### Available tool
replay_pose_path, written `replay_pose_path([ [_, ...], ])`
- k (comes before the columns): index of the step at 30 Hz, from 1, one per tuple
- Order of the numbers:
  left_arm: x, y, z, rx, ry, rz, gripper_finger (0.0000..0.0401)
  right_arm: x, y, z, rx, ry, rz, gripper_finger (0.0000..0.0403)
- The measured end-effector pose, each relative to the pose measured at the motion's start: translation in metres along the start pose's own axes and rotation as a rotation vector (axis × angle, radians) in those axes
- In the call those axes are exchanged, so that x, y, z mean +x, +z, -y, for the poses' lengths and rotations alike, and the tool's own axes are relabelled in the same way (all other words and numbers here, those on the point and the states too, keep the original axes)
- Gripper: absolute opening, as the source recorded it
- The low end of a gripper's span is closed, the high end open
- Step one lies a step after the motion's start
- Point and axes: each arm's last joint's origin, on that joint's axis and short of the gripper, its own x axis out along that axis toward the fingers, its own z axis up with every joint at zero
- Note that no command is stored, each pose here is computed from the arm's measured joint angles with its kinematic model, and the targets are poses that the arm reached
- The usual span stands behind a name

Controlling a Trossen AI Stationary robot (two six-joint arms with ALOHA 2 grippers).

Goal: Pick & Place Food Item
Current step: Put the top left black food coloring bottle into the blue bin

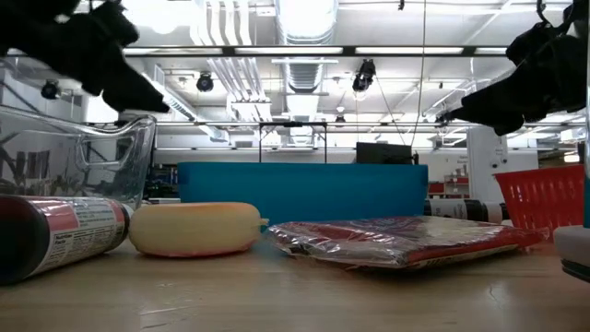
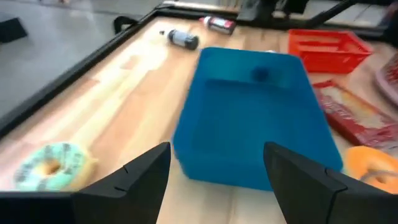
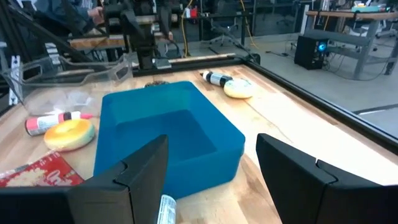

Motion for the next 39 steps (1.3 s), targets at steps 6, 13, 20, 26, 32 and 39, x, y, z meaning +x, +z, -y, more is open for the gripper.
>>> replay_pose_path([
  [6,0.009,0.042,0.002,0.066,0.201,-0.229,0.0261,0.003,-0.004,-0.001,-0.008,-0.008,-0.043,0.0237],
  [13,0.033,0.063,-0.005,0.098,0.335,-0.523,0.0261,0.005,-0.006,-0.001,0.006,-0.010,-0.069,0.0237],
  [20,0.056,0.054,-0.030,0.048,0.415,-0.703,0.0261,0.005,-0.006,-0.001,-0.019,-0.004,-0.072,0.0237],
  [26,0.073,0.047,-0.054,-0.015,0.403,-0.781,0.0261,0.005,-0.006,-0.001,-0.043,0.000,-0.068,0.0237],
  [32,0.085,0.034,-0.081,-0.078,0.452,-0.878,0.0261,0.005,-0.005,-0.001,-0.055,0.002,-0.063,0.0237],
  [39,0.101,0.024,-0.098,-0.117,0.387,-0.910,0.0261,0.005,-0.005,-0.001,-0.055,0.003,-0.064,0.0237],
])
